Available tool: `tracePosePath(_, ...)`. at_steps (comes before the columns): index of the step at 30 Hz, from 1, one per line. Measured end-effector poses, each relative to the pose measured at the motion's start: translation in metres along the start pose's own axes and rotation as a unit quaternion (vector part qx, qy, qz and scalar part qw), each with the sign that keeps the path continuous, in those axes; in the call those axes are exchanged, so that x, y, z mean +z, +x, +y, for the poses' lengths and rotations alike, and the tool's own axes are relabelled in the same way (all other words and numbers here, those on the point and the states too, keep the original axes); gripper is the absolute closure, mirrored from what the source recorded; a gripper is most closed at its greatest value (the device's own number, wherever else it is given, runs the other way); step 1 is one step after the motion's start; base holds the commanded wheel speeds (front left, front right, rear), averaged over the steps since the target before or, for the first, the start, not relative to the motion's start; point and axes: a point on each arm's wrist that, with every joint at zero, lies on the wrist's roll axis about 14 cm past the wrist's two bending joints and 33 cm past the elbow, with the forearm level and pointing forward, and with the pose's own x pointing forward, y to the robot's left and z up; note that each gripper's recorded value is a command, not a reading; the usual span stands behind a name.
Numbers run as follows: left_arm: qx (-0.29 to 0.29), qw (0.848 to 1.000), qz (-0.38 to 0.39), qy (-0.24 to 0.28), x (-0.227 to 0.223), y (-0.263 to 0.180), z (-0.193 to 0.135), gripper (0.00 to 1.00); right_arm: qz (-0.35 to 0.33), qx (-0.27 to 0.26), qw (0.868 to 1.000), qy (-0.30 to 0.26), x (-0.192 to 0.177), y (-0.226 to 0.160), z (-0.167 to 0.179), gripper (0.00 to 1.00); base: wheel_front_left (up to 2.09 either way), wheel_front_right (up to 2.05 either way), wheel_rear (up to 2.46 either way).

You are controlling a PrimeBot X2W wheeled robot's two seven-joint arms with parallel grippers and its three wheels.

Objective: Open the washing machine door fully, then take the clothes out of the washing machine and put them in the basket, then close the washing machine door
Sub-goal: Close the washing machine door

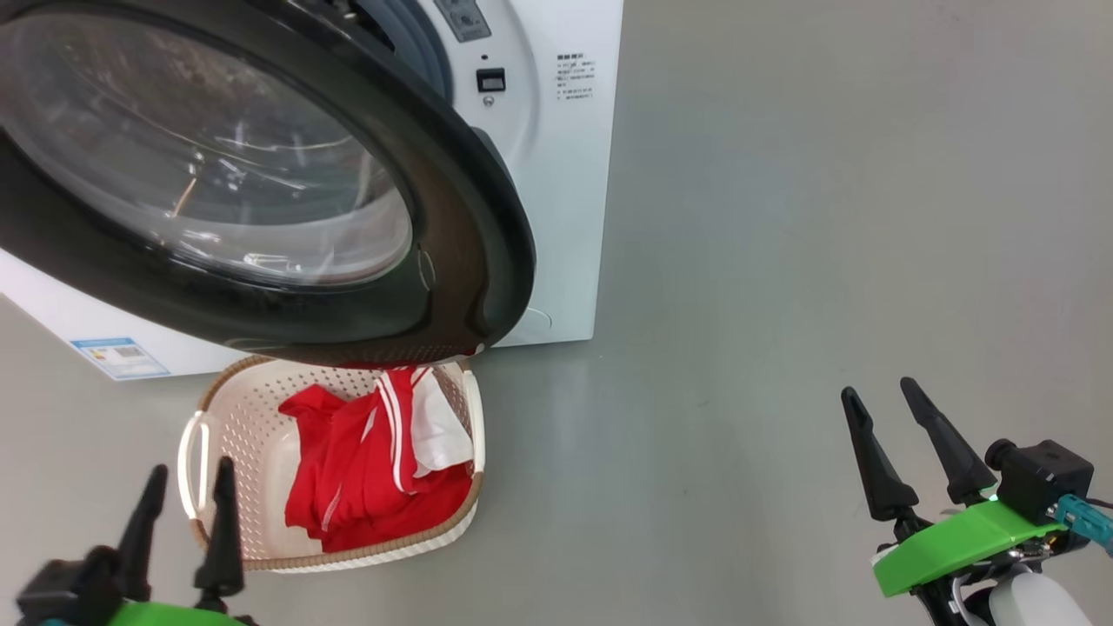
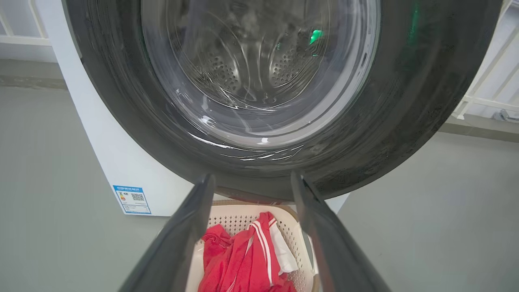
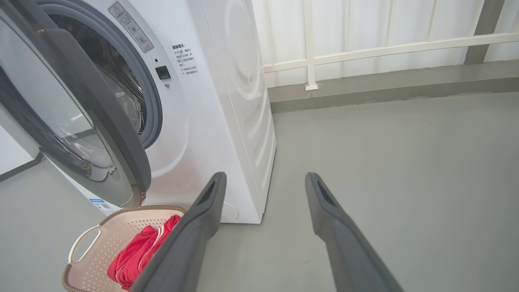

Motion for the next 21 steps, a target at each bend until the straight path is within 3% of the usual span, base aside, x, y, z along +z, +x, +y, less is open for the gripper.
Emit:
tracePosePath(9,0.021,0.999,0.000,0.047,-0.003,-0.015,0.002,0.00,-0.003,0.006,1.000,0.003,0.001,-0.001,0.005,0.00,0.00,0.00,0.00)
tracePosePath(20,0.025,0.998,-0.002,0.050,-0.003,-0.017,0.001,0.00,0.001,0.018,1.000,0.004,-0.001,0.002,0.013,0.00,0.00,0.00,0.00)
tracePosePath(21,0.026,0.998,-0.002,0.050,-0.003,-0.018,0.001,0.00,0.001,0.021,1.000,0.005,-0.002,0.003,0.015,0.16,0.00,0.00,0.00)
